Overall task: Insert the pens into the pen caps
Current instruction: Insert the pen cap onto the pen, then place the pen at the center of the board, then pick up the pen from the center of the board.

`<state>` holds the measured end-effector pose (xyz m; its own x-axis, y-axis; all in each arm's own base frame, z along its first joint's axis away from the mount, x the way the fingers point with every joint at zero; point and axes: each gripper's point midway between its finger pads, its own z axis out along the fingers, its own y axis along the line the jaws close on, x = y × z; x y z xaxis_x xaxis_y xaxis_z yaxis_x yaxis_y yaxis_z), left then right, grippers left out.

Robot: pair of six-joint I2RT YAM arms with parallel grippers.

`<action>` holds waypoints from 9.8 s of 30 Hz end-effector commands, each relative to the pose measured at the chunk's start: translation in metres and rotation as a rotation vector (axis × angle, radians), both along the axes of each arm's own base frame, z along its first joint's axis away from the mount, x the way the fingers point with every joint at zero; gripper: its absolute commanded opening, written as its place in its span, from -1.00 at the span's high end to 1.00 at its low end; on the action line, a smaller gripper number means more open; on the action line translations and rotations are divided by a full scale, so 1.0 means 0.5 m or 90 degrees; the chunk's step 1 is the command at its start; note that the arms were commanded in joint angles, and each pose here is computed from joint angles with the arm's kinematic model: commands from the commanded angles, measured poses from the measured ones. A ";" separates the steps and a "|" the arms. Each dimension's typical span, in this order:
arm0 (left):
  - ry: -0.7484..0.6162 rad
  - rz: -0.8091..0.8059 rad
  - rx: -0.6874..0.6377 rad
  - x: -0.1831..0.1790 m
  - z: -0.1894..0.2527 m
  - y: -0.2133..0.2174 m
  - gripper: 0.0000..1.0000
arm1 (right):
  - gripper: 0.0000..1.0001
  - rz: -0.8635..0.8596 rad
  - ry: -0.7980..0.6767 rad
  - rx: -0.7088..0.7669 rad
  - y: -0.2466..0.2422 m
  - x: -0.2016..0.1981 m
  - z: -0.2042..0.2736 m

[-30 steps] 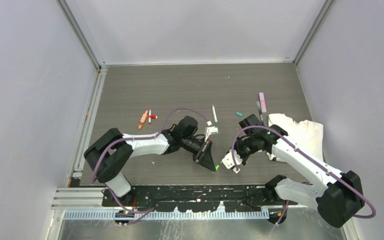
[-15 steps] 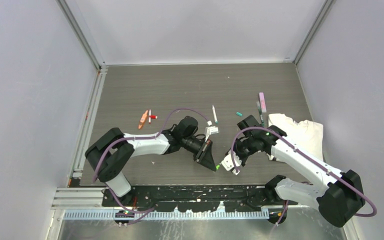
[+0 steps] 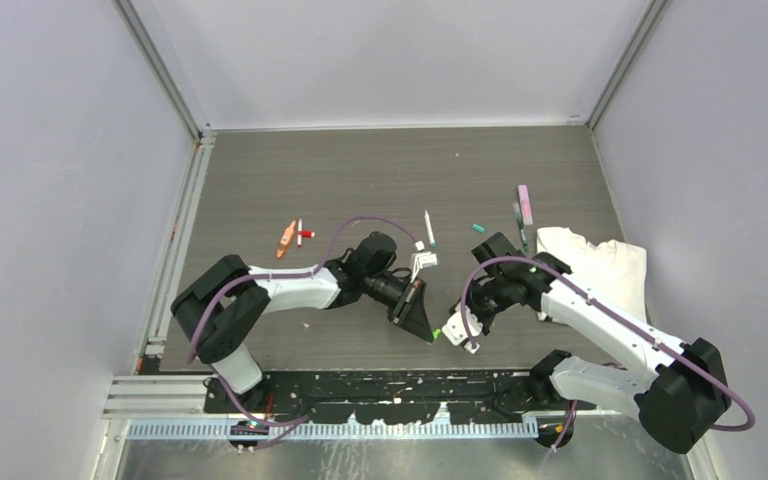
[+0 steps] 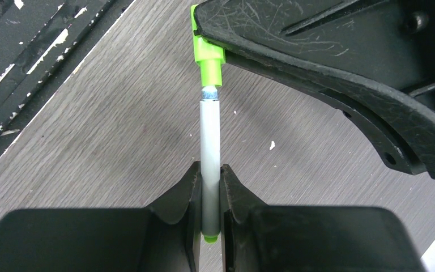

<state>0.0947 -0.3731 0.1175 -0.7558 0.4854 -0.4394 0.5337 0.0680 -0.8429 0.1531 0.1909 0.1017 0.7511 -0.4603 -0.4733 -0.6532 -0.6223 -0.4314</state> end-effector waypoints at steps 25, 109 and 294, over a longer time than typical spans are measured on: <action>0.091 0.001 -0.007 0.033 0.003 -0.050 0.99 | 0.98 0.112 -0.001 -0.018 0.029 -0.057 -0.028; -0.779 0.468 0.117 0.377 0.340 0.263 -0.85 | 0.98 -0.876 0.435 0.342 -0.102 0.294 0.148; -0.803 0.365 0.186 0.339 0.233 0.197 -0.76 | 0.98 -1.170 0.442 0.057 -0.005 0.495 -0.067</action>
